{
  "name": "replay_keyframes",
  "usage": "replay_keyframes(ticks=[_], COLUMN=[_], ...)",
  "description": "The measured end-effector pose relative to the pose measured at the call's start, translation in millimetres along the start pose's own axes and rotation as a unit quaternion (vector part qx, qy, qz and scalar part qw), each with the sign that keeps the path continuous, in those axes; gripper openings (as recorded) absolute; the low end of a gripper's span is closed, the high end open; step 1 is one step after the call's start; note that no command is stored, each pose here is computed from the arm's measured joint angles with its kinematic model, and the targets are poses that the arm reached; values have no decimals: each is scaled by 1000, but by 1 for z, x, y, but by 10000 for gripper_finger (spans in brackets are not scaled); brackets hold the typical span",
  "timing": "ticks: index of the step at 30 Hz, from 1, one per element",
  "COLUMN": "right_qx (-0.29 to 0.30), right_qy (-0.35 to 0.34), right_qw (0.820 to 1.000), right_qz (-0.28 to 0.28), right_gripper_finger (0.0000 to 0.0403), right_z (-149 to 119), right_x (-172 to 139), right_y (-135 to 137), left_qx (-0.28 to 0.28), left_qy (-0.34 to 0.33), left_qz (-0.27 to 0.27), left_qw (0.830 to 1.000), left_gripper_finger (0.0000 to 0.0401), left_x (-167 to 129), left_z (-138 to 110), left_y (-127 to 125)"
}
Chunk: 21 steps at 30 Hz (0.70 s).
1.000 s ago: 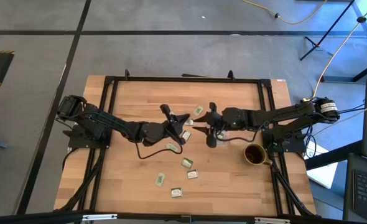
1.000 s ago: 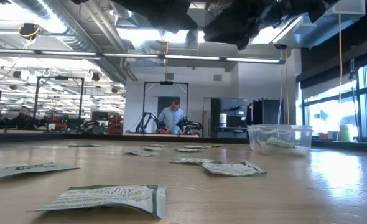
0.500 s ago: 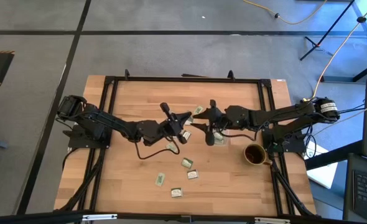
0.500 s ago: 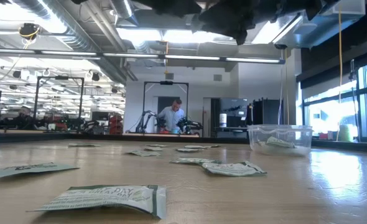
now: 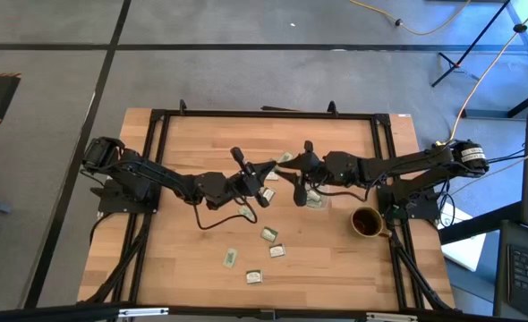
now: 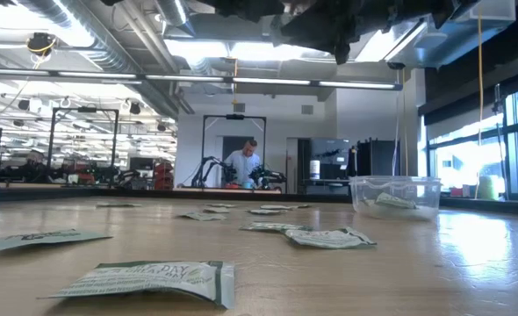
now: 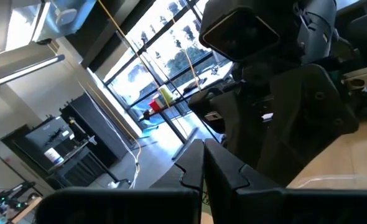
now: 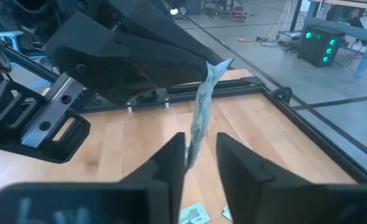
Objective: Pick and place items into bin
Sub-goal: Put the stevia packet into the transparent bin
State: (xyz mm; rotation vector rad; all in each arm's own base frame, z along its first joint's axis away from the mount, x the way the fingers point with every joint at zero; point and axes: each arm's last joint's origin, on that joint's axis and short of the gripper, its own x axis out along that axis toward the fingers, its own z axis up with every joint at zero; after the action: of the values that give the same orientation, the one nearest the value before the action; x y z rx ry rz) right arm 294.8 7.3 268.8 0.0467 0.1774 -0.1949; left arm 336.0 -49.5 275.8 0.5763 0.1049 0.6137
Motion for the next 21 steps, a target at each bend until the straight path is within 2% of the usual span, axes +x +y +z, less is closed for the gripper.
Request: replay_keyframes(ticks=[4,8,13,18,21], right_qx=[-8,-14,-1,-1,-3], right_qy=[0,1,9,34,58], right_qw=[1000,1000,1000,999,998], right_qz=[0,0,0,-12,-25], right_gripper_finger=[47,7,5,3,2], right_z=[0,0,-2,-7,-10], right_x=[0,0,0,0,-2], right_y=[0,0,0,-1,-4], left_qx=[4,30,42,30,17], left_qy=[1,3,26,98,125], left_qz=[1,-1,-2,58,47], left_qw=[1000,1000,999,993,991], left_gripper_finger=[3,6,48,109,130], left_x=[0,0,-1,-8,-15], left_z=[0,-1,-5,-10,-13], left_y=[0,0,-3,-3,-1])
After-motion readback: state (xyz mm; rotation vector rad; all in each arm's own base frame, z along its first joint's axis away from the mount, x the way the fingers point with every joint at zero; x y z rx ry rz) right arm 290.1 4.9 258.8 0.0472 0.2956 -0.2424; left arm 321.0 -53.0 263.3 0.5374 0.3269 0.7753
